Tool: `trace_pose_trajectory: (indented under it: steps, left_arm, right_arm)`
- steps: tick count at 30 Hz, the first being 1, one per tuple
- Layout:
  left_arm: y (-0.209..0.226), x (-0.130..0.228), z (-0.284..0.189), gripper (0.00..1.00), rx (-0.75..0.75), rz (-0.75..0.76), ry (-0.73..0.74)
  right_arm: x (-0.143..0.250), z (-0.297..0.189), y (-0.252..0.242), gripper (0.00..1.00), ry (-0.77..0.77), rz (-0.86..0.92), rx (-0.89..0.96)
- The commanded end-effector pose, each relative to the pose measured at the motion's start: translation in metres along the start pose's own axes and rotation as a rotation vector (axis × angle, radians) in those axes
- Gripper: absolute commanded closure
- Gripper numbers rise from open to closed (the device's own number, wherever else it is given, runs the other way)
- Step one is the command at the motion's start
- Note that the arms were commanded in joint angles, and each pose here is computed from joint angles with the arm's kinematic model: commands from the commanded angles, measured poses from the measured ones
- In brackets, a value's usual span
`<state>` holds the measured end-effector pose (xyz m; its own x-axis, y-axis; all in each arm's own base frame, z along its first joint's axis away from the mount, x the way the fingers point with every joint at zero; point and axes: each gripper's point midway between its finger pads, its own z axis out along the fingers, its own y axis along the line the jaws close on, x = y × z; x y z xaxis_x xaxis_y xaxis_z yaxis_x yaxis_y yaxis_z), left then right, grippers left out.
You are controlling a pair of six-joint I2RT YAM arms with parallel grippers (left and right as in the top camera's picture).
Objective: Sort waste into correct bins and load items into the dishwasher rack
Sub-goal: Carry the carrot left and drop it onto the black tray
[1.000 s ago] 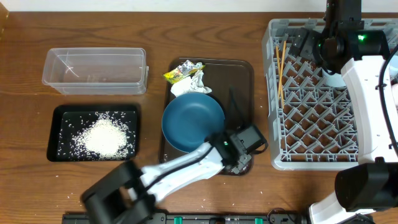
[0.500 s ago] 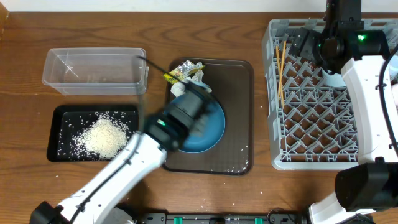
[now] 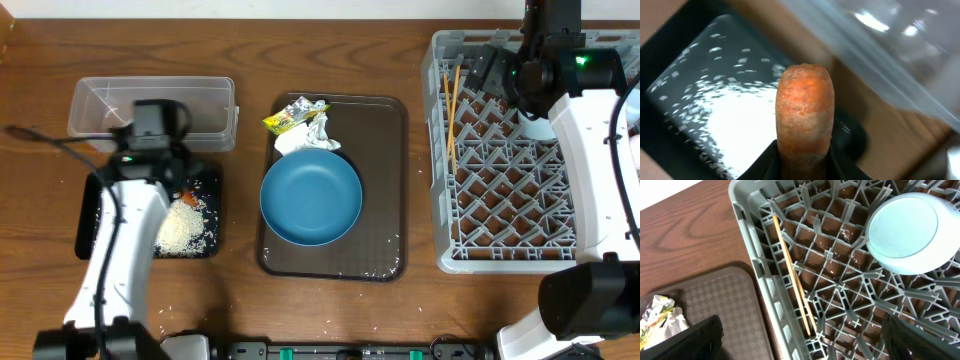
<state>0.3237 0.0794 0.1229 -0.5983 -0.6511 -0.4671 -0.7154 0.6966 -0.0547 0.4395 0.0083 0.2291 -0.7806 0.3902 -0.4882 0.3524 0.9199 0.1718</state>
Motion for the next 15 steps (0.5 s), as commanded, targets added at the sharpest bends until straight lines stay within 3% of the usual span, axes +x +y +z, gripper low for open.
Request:
trace_pose_trajectory:
  steps: [1, 8, 15]
  left_arm:
    - [0.024, 0.003, 0.023, 0.73, -0.073, -0.145, 0.055]
    - [0.043, 0.017, 0.056, 0.71, -0.142, -0.199, 0.166]
    - [0.046, 0.02, 0.06, 0.49, -0.157, -0.201, 0.181]
  right_arm:
    - [-0.001, 0.001, -0.004, 0.01, 0.001, 0.018, 0.009]
    - [-0.001, 0.001, -0.004, 0.01, 0.001, 0.017, 0.009]
    - [-0.001, 0.001, -0.004, 0.01, 0.001, 0.018, 0.009]
